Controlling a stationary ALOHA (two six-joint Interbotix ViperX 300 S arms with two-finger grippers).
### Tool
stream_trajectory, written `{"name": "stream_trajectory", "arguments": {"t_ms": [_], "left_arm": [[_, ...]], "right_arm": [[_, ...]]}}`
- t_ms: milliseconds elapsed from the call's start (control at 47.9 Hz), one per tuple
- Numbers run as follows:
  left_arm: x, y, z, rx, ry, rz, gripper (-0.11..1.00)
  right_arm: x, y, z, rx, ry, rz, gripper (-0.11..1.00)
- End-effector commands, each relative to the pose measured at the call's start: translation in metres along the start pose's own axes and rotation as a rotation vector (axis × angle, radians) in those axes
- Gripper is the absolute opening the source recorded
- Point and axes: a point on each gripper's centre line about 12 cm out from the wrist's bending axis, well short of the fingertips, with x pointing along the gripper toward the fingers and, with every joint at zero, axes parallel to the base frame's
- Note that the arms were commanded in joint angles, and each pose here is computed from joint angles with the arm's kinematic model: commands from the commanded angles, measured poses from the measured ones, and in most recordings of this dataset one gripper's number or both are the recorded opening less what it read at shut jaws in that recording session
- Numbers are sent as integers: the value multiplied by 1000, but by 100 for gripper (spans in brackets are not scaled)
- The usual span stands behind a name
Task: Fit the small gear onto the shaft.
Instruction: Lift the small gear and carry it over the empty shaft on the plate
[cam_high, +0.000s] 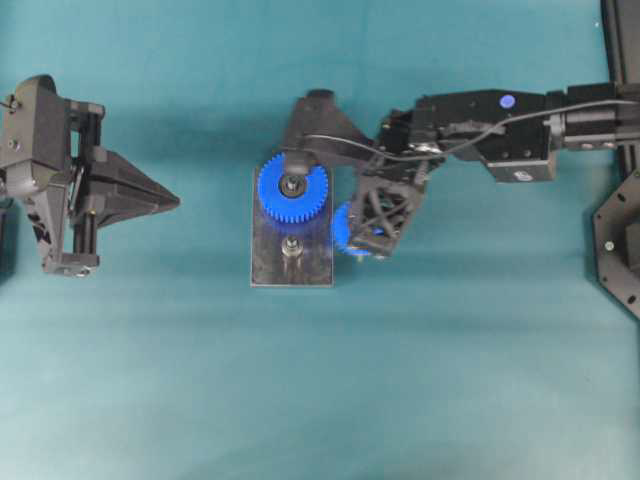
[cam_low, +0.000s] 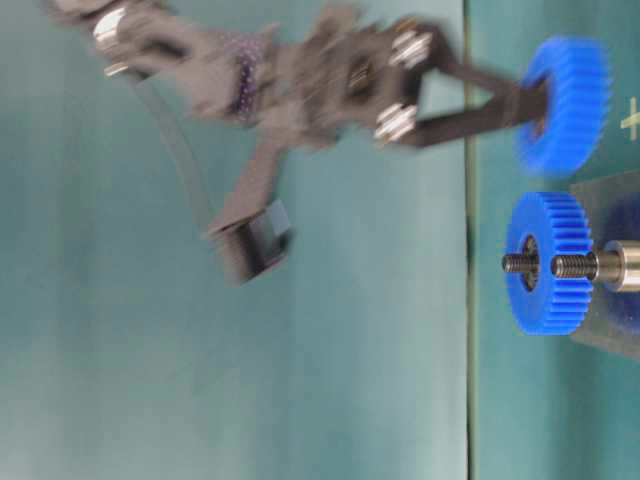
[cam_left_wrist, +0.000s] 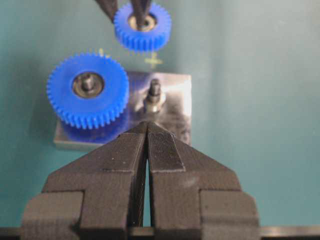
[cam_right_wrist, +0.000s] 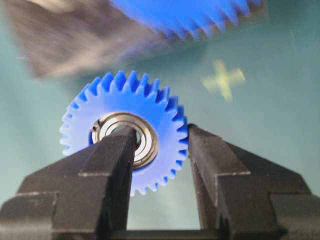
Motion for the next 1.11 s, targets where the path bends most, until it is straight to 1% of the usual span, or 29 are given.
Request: {"name": "stream_trajectory", "arguments": {"t_ms": [0, 83, 188, 376, 501, 647, 1085], "left_arm": [[0, -1, 5, -4, -18, -2, 0], [0, -1, 5, -8, -18, -4, 0], [1, -1, 3, -9, -10, -5, 0], [2, -4, 3, -6, -8, -13, 0], [2, -4, 3, -7, -7, -14, 0], [3, -4, 3, -7, -8, -14, 0], [6, -5, 2, -6, -4, -15, 0]], "right_arm": [[-25, 12, 23, -12, -82, 21, 35], [-28, 17, 36, -22, -102, 26, 35], [-24, 19, 50, -26, -107, 27, 35], [-9, 23, 63, -41, -47, 21, 35], [-5, 28, 66, -60, -14, 20, 35], [-4, 35, 70, -78, -9, 23, 35], [8, 37, 68, -84, 12, 23, 35]]}}
